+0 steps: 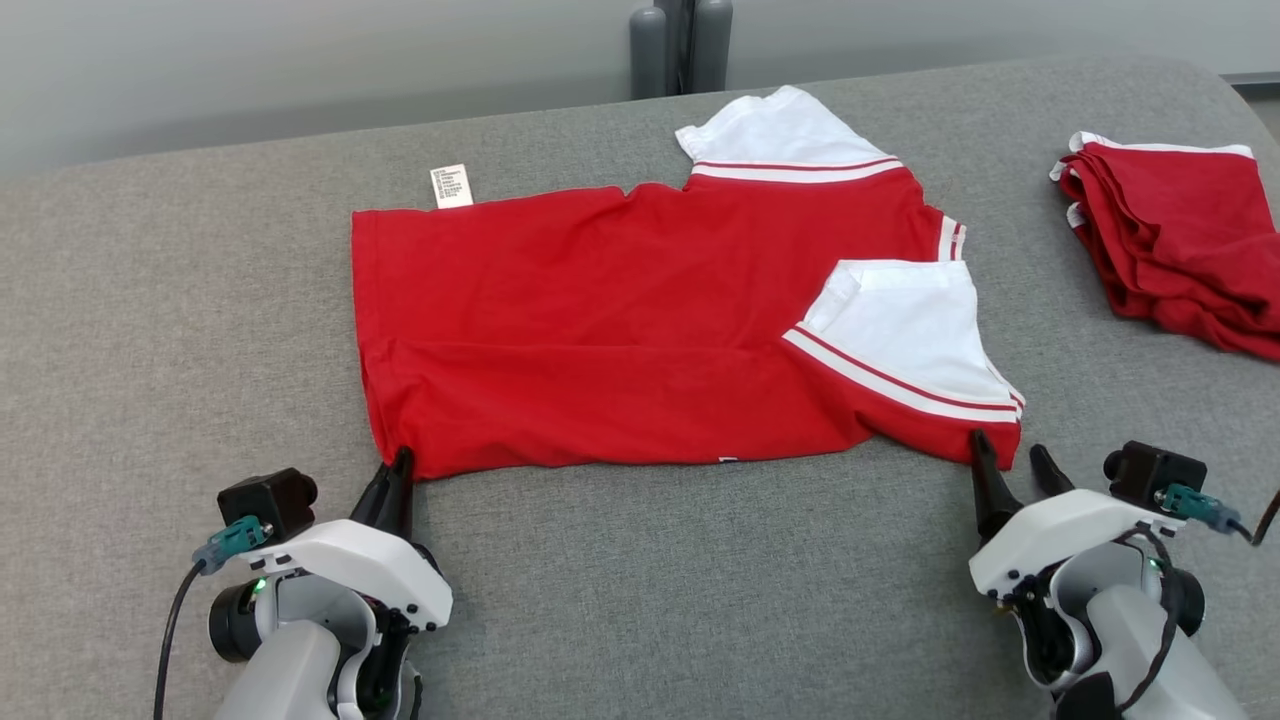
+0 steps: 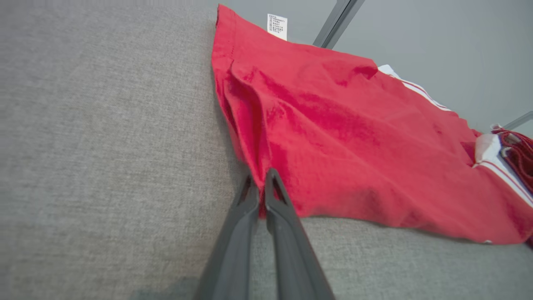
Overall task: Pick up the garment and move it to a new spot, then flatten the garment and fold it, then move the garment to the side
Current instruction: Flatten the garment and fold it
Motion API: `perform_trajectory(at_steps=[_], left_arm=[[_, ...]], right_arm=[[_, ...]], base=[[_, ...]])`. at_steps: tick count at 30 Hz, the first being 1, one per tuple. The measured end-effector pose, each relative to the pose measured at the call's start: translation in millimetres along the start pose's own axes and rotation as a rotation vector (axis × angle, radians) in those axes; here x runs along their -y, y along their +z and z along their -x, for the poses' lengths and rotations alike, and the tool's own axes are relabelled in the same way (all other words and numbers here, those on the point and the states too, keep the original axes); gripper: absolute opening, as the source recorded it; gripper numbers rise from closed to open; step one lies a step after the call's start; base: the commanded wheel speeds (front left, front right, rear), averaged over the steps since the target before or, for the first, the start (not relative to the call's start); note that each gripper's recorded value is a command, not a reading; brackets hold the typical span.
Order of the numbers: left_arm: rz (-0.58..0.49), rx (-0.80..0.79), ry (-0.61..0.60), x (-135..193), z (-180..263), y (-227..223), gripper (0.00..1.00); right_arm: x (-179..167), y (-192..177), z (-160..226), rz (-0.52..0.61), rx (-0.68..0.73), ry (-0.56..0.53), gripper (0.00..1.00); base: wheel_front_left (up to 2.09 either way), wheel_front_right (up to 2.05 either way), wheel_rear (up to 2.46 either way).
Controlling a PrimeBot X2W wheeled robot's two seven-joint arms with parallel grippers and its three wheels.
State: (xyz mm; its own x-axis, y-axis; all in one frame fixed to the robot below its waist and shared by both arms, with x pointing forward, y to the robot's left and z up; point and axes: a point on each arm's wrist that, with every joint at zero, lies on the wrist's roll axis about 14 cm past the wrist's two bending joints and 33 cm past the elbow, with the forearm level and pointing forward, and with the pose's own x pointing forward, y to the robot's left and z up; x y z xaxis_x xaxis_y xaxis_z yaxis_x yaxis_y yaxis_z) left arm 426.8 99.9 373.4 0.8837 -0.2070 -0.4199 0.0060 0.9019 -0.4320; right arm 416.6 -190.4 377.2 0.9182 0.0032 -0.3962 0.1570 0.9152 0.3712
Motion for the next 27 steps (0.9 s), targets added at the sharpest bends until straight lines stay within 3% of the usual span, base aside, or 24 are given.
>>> perform_trajectory(at_steps=[3, 4, 5, 6, 10, 17, 27], left_arm=[[0.000, 0.019, -0.003, 0, 1, 6, 0.00], [0.004, 0.029, -0.009, 1, 1, 9, 0.00], [0.009, 0.038, -0.016, 2, 2, 12, 0.00], [0.012, 0.043, -0.022, 3, 3, 13, 0.00], [0.026, 0.102, -0.070, 10, 10, 32, 0.00], [0.029, 0.137, -0.124, 15, 29, 43, 0.00], [0.006, -0.013, -0.130, -4, 72, 8, 0.00]], right_arm=[[-5, 1, -6, -0.076, -0.016, 0.000, 1.00], [-8, 1, -9, -0.108, -0.030, 0.003, 0.82], [-9, 0, -11, -0.125, -0.042, 0.001, 0.26], [-10, 0, -12, -0.116, -0.046, 0.002, 0.00], [-23, 18, -15, -0.133, 0.002, 0.040, 0.00], [-9, 47, 0, -0.149, 0.082, 0.064, 0.00], [21, 20, 44, -0.172, 0.011, 0.051, 0.00]], base=[[0.00, 0.00, 0.00], [0.00, 0.00, 0.00], [0.00, 0.00, 0.00], [0.00, 0.00, 0.00], [0.00, 0.00, 0.00], [0.00, 0.00, 0.00], [0.00, 0.00, 0.00]])
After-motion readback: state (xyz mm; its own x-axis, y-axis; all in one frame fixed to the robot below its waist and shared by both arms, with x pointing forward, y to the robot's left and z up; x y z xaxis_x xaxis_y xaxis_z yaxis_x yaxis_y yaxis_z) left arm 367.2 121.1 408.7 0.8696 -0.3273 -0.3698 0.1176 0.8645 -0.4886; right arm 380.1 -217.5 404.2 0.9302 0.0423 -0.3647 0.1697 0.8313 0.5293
